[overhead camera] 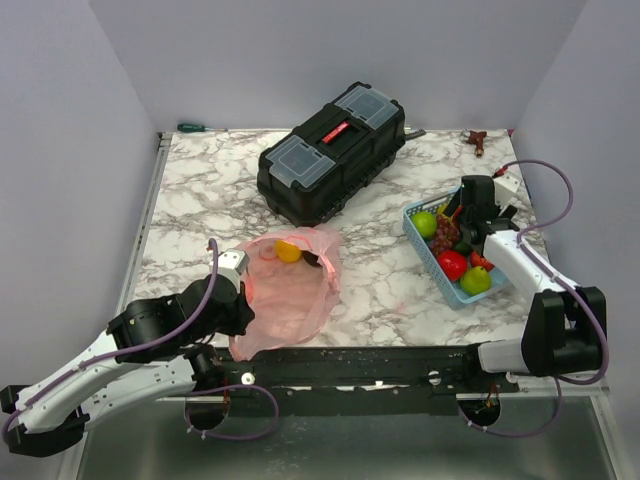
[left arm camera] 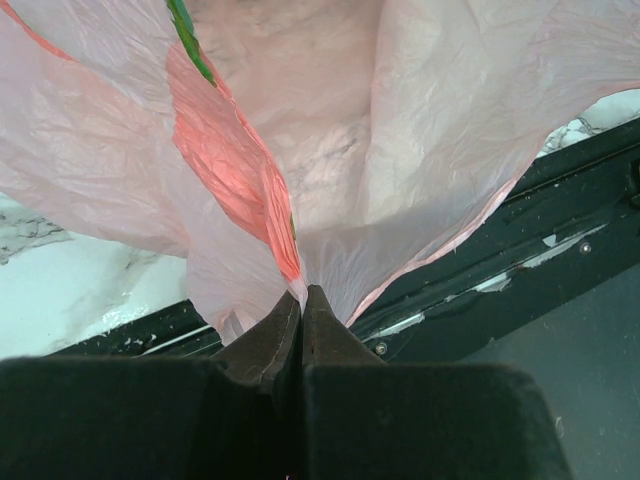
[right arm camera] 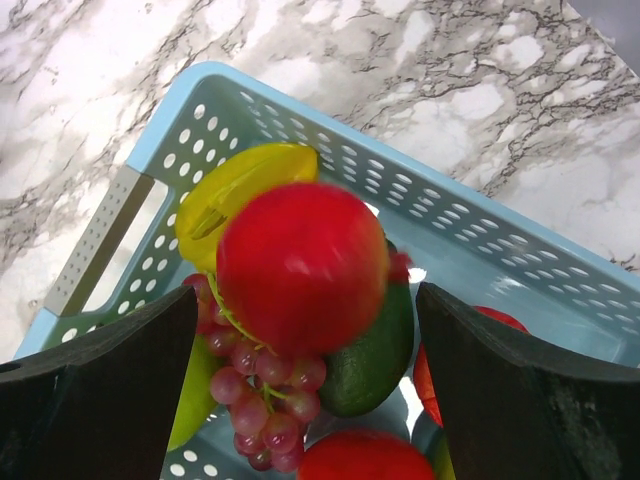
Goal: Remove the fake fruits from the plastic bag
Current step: Place the fake fruit in the bin, then take out the fake fruit from the plastic bag.
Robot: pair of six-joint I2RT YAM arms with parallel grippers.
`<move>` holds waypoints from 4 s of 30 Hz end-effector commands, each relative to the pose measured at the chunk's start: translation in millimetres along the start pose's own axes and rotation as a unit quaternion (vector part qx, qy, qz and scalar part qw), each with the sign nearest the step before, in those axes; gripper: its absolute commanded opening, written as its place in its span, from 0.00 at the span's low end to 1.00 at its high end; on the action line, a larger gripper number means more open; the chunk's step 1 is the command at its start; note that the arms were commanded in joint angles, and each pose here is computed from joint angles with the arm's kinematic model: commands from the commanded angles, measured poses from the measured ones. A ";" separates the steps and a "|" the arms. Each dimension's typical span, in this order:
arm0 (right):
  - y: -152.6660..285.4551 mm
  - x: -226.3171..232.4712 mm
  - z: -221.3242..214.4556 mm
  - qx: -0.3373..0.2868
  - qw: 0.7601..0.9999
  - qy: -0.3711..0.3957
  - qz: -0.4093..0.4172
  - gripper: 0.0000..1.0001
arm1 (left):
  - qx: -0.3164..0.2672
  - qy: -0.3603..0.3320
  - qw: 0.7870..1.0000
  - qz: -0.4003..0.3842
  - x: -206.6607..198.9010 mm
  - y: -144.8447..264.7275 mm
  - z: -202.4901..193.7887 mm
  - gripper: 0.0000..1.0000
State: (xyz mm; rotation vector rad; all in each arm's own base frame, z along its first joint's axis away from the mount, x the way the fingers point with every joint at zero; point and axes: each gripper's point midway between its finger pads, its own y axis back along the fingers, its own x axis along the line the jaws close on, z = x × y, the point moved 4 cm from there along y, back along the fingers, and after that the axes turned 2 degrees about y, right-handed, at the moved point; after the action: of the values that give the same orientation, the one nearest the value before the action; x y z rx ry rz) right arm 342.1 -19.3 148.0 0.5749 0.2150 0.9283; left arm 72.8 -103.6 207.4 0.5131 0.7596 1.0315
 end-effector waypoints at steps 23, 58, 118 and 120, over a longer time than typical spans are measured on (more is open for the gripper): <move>217.3 144.3 42.3 0.027 0.913 -0.067 0.402 0.94 | -0.006 -0.009 1.000 0.013 1.9 -4.7 2.3 0.00; 345.9 210.2 -201.5 -0.220 0.763 0.408 0.449 0.57 | -0.025 -0.001 0.999 -0.034 -5.3 7.9 6.6 0.00; 216.1 251.6 -211.3 -0.214 0.815 0.417 0.340 0.10 | 0.009 -0.025 0.999 -0.045 -12.7 -2.4 -1.2 0.00; 224.6 246.8 -212.7 -0.200 0.817 0.411 0.352 0.07 | 0.015 -0.028 0.999 -0.042 -13.2 -4.6 -2.1 0.00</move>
State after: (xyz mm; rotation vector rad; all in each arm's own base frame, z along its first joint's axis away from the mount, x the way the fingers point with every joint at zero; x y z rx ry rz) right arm 264.9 359.4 101.3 -0.2966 0.6193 1.8134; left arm 66.1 -115.4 214.7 0.4901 0.7611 0.9110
